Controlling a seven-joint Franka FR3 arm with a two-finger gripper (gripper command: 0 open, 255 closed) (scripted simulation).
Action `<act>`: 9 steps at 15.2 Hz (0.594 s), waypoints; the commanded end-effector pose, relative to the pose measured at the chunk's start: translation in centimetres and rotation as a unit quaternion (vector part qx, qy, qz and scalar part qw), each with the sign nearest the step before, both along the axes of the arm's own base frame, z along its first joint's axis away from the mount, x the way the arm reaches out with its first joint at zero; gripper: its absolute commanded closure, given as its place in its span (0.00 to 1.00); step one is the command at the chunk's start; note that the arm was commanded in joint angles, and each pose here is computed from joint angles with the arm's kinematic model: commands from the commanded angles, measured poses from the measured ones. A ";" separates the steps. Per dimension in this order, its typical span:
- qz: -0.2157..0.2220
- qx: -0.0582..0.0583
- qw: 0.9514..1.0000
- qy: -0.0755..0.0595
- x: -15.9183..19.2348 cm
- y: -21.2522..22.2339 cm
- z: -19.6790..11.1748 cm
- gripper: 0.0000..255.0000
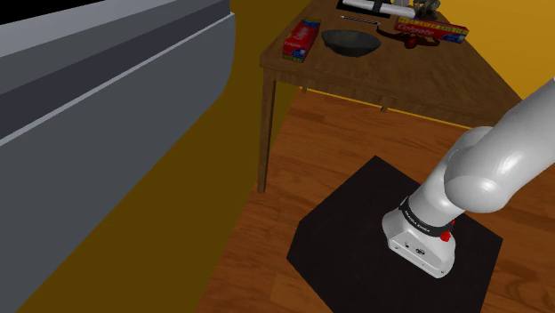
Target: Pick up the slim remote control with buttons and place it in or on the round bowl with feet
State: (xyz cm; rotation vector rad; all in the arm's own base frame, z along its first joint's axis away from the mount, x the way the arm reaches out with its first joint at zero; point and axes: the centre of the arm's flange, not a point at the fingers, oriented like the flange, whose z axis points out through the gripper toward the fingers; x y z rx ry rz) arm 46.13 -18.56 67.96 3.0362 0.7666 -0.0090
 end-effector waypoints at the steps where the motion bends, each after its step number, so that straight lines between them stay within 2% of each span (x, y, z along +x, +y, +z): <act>1: -0.001 0.000 1.000 0.000 0.8 2.8 0.1 1.00; 4: -0.001 0.000 1.000 0.000 1.8 6.6 0.2 1.00; 9: -0.001 0.000 1.000 0.000 1.8 6.6 -2.5 1.00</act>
